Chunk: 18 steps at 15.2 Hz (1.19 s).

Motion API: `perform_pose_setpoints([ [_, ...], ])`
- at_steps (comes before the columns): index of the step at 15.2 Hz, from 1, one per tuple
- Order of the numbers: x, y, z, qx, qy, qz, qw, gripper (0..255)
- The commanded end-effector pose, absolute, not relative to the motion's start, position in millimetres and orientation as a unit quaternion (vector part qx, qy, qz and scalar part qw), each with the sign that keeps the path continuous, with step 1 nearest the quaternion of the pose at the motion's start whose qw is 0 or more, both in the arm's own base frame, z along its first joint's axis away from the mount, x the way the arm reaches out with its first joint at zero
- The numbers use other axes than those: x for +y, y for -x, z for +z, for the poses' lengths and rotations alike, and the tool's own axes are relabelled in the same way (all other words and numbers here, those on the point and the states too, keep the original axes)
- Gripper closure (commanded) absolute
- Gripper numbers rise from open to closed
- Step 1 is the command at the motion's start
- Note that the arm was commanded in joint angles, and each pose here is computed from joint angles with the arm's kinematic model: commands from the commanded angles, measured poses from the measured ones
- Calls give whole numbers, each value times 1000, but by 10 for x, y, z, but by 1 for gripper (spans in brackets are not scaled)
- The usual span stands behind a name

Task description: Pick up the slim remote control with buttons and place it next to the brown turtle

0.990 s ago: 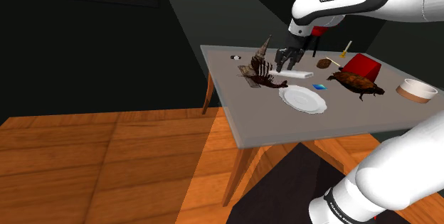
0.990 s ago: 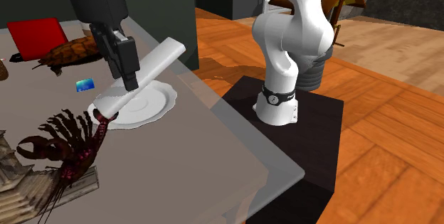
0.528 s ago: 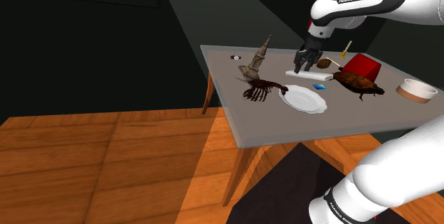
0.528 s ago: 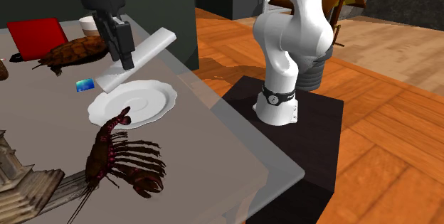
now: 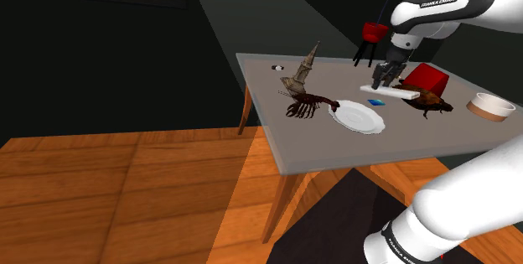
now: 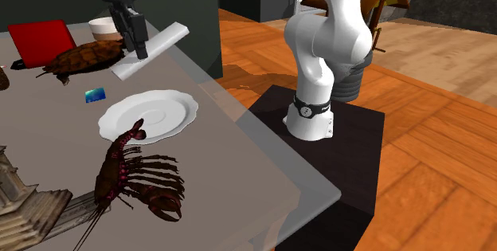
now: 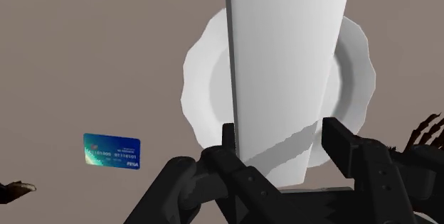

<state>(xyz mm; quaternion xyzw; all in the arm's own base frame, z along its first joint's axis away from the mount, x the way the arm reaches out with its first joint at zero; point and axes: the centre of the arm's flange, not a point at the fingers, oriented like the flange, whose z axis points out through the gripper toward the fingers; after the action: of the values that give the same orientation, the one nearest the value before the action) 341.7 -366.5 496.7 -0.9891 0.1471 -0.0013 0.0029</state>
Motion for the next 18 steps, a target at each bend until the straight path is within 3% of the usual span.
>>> perform_pose_setpoints([
  [1, -3864, -3258, 4979, 146, 989, -2, 3, 255],
  [12, -5017, -2375, 4983, 146, 989, -2, 3, 255],
  [18, -5046, -2353, 4719, 146, 989, -2, 3, 255],
])
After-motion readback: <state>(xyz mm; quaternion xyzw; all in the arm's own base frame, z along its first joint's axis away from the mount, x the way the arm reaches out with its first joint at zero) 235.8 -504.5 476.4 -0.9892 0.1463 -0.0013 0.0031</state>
